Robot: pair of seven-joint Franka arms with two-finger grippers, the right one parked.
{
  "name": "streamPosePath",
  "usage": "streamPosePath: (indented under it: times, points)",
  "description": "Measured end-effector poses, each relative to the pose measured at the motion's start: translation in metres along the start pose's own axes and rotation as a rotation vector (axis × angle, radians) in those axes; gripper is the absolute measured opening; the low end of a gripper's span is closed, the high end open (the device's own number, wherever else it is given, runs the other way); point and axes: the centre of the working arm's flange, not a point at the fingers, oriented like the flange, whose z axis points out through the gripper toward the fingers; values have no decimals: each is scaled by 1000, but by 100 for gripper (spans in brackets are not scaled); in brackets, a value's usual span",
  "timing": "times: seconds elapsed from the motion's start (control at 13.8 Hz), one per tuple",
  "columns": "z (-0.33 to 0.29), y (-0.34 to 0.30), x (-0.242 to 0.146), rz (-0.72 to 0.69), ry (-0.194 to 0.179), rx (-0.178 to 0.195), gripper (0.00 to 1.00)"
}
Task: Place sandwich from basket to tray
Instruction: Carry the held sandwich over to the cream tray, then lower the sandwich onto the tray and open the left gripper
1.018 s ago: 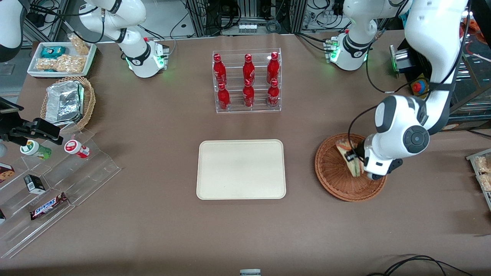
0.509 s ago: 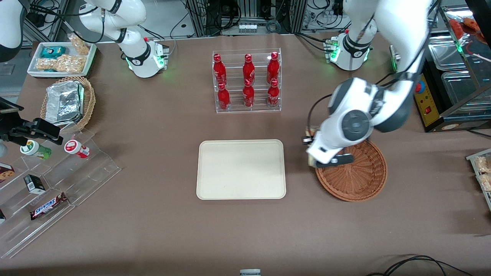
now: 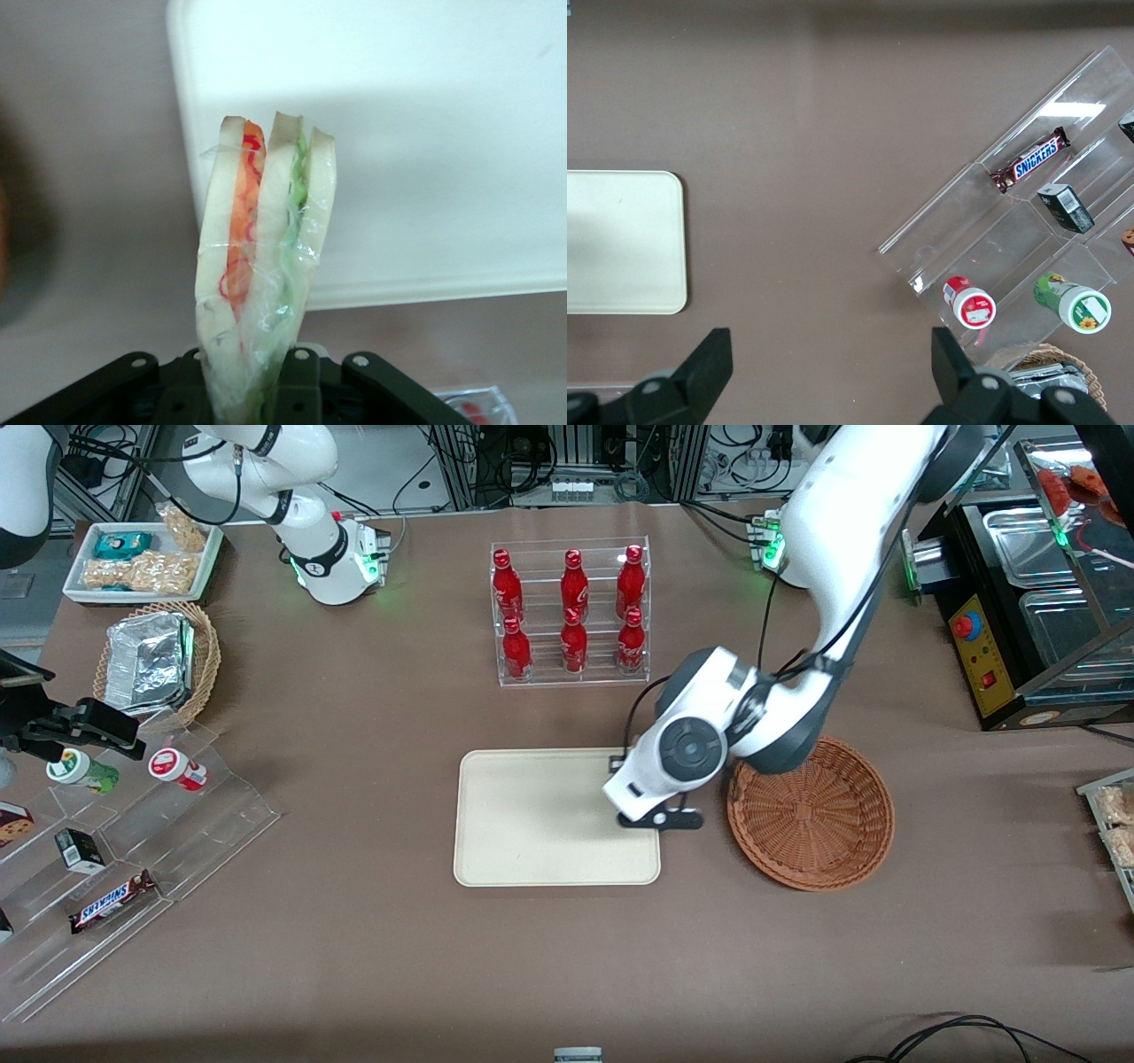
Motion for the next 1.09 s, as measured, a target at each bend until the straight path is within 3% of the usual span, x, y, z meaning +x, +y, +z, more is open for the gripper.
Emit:
streamPosePath:
  times: [0.29,0.58,0.95,1.09]
  points:
    - [45,56,9,-96,57,-60,16]
    - [68,80,2,-145,114,-21,22]
    - [63,80,7,-161,140,-38,71]
    - [56,80,9,-182,151,-49,85]
